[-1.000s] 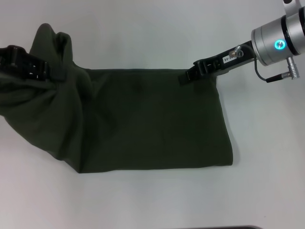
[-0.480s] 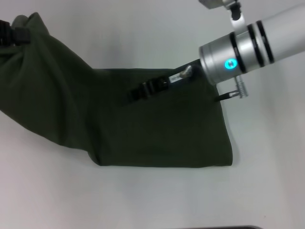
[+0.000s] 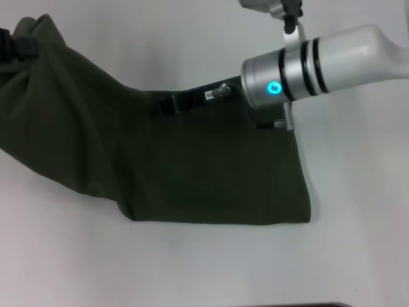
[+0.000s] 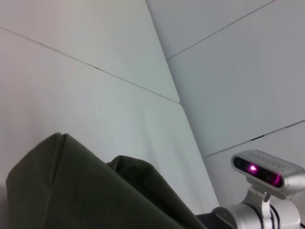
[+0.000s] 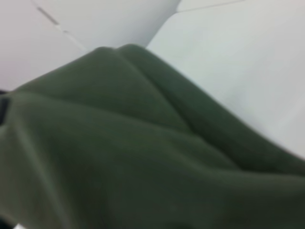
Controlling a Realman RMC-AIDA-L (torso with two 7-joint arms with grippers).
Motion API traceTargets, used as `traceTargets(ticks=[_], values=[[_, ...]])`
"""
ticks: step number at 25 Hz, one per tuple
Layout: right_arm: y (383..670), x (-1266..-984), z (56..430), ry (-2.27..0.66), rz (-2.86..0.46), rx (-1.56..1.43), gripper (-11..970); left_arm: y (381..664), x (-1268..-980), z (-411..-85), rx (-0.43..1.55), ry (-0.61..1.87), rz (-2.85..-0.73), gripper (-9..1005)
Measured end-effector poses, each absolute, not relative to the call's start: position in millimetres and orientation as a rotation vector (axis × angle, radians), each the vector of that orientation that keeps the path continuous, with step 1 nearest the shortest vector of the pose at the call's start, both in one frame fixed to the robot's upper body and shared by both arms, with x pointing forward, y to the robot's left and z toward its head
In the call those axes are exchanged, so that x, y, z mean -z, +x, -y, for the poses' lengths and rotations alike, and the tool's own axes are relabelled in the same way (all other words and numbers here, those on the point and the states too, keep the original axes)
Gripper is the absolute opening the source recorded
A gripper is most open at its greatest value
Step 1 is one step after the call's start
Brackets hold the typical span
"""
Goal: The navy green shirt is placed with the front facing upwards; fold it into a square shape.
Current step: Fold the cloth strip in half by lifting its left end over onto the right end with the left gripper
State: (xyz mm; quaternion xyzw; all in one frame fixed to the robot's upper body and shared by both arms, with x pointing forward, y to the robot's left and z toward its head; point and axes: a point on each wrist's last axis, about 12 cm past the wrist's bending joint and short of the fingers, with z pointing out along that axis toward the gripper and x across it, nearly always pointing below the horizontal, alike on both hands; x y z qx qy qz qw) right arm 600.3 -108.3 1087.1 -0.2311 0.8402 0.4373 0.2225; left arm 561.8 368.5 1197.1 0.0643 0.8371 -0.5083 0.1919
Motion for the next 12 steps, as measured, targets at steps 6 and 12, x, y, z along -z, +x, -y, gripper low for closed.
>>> traceTargets(ticks=[6,12], values=[[611.4,-1088.7,85.8,-0.690,-2.311,-1.061,21,561.2,-1198.5,-365.6,1.453,0.206,-2.320,67],[620.6,-1094.1,74.4,-0.671,-2.294,-1.007,21,560.1,-1197.8,-362.8,1.469,0.224,-2.304,69]])
